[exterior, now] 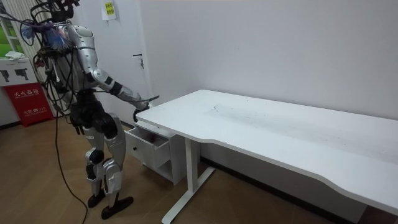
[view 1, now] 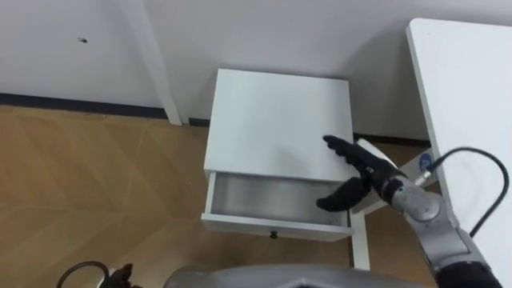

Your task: Put apple and close drawer

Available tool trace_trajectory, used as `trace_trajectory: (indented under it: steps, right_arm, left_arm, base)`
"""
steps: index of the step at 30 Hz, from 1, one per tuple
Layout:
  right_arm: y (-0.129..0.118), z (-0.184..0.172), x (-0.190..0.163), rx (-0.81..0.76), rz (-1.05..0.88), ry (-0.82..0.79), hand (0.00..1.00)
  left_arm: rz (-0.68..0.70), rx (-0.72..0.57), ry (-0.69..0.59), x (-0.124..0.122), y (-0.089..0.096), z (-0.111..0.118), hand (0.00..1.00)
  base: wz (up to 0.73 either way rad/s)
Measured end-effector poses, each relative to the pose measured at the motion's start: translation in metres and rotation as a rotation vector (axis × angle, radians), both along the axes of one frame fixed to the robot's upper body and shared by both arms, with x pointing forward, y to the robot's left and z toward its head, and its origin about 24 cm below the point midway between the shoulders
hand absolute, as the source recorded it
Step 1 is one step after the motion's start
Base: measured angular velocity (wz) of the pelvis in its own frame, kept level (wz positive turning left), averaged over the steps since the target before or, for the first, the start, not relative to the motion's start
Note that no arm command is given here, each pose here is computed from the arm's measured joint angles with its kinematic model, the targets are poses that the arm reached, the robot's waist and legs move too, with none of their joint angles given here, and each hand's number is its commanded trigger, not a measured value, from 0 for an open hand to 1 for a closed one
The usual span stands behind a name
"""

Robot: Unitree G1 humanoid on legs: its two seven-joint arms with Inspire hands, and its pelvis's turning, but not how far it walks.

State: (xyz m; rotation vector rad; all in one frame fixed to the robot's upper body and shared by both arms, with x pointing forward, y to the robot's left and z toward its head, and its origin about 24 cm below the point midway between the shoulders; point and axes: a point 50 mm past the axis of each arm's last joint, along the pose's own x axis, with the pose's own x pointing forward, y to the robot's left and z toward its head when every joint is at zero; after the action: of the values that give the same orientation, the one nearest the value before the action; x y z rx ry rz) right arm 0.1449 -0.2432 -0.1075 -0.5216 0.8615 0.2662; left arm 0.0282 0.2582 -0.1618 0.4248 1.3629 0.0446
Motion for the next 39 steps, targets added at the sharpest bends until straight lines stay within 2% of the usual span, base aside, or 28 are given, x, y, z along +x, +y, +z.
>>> trace_trajectory:
  steps: [4,7,11,15,19,29,37,39]
  right_arm:
    - [-0.026,-0.023,-0.053,-0.053,-0.219,0.150,0.00]
    - [-0.037,-0.031,-0.073,-0.087,-0.316,0.203,0.00]
    - [-0.046,-0.041,-0.119,-0.130,-0.462,0.369,0.00]
    - [-0.040,-0.047,-0.152,-0.088,-0.559,0.487,0.00]
    - [-0.033,-0.050,-0.180,-0.077,-0.653,0.567,0.00]
    - [-0.038,-0.049,-0.175,-0.091,-0.804,0.512,0.00]
    - [-0.040,-0.049,-0.168,-0.100,-0.797,0.502,0.00]
    - [-0.040,-0.049,-0.162,-0.117,-0.778,0.491,0.00]
  left_arm:
    - [0.014,0.000,-0.001,-0.001,-0.003,-0.001,0.00]
    - [0.065,-0.005,0.010,-0.004,-0.002,-0.002,0.00]
    - [0.061,0.003,0.000,0.003,0.001,-0.001,0.00]
    - [0.113,0.041,0.054,-0.012,0.012,0.000,0.00]
    - [0.146,0.068,0.100,-0.015,0.016,0.001,0.00]
    - [0.178,0.085,0.153,-0.031,0.010,0.000,0.00]
    - [0.188,0.091,0.127,-0.026,0.010,0.000,0.00]
    - [0.185,0.135,0.099,-0.019,0.015,0.002,0.00]
  base:
    - [0.07]
    - [0.05]
    - [-0.01]
    - [-0.43]
    - [0.00]
    - [0.02]
    - [0.00]
    - [-0.02]
